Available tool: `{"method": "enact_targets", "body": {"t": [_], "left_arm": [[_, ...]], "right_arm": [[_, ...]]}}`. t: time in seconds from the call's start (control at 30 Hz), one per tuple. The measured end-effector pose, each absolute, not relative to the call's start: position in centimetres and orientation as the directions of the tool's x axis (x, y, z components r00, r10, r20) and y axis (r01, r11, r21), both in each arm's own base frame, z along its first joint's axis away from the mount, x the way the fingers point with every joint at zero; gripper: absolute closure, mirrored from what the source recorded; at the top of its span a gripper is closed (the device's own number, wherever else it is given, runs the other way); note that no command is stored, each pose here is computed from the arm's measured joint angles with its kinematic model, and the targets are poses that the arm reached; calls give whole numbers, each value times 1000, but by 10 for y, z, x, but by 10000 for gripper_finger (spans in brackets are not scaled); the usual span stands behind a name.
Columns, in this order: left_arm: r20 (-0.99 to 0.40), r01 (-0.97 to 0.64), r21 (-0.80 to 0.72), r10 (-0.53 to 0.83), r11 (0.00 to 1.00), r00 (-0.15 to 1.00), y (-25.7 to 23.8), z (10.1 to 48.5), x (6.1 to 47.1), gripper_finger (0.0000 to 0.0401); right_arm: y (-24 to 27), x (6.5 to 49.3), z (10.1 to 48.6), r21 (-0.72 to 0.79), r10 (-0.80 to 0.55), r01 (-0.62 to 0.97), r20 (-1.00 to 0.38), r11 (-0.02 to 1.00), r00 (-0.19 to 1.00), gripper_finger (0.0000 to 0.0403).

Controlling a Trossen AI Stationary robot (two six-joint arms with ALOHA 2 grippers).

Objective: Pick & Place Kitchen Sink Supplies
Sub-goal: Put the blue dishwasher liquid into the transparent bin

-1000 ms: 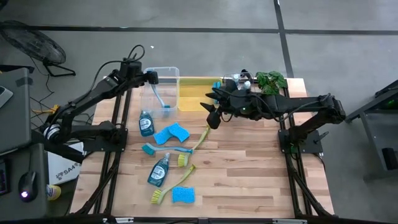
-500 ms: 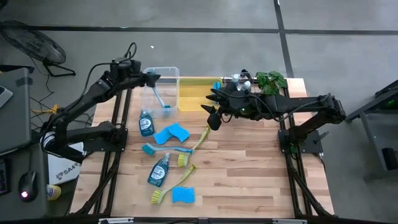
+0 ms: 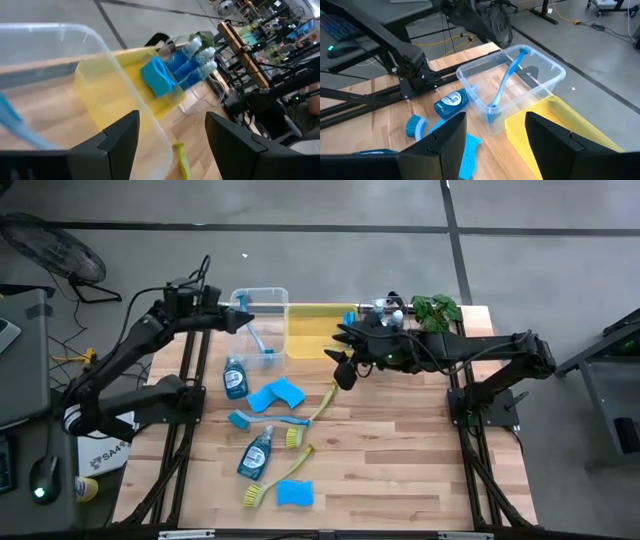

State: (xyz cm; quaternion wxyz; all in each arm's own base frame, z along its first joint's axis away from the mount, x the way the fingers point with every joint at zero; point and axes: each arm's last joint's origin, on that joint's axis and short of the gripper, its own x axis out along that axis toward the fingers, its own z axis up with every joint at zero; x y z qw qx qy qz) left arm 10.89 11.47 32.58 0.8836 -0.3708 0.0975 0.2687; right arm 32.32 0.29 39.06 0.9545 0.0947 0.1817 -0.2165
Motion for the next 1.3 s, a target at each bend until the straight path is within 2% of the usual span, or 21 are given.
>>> {"method": "enact_targets", "body": {"t": [0.23,0.5,0.77,0.97,1.17,1.3], "left_arm": [[-453,-574,-605,355,551,818,82,322,90,178],[-608,-662,-567,294,490,738,56,309,84,178],[-664,-626,-525,183,577,725,39,304,90,182],[-735,-637,-481,119,602,667,26,298,87,212],[-786,-689,-467,97,554,610,20,292,95,253],[-830,-763,-426,125,486,543,18,287,103,272]], "right_arm": [[3,322,388,93,-381,453,-410,887,829,206],[3,322,388,88,-384,454,-408,887,828,205],[3,322,388,71,-384,448,-408,891,828,206],[3,322,387,67,-384,449,-417,891,824,205],[3,321,386,59,-384,450,-429,891,817,205],[3,321,386,55,-384,450,-436,891,814,205]]}}
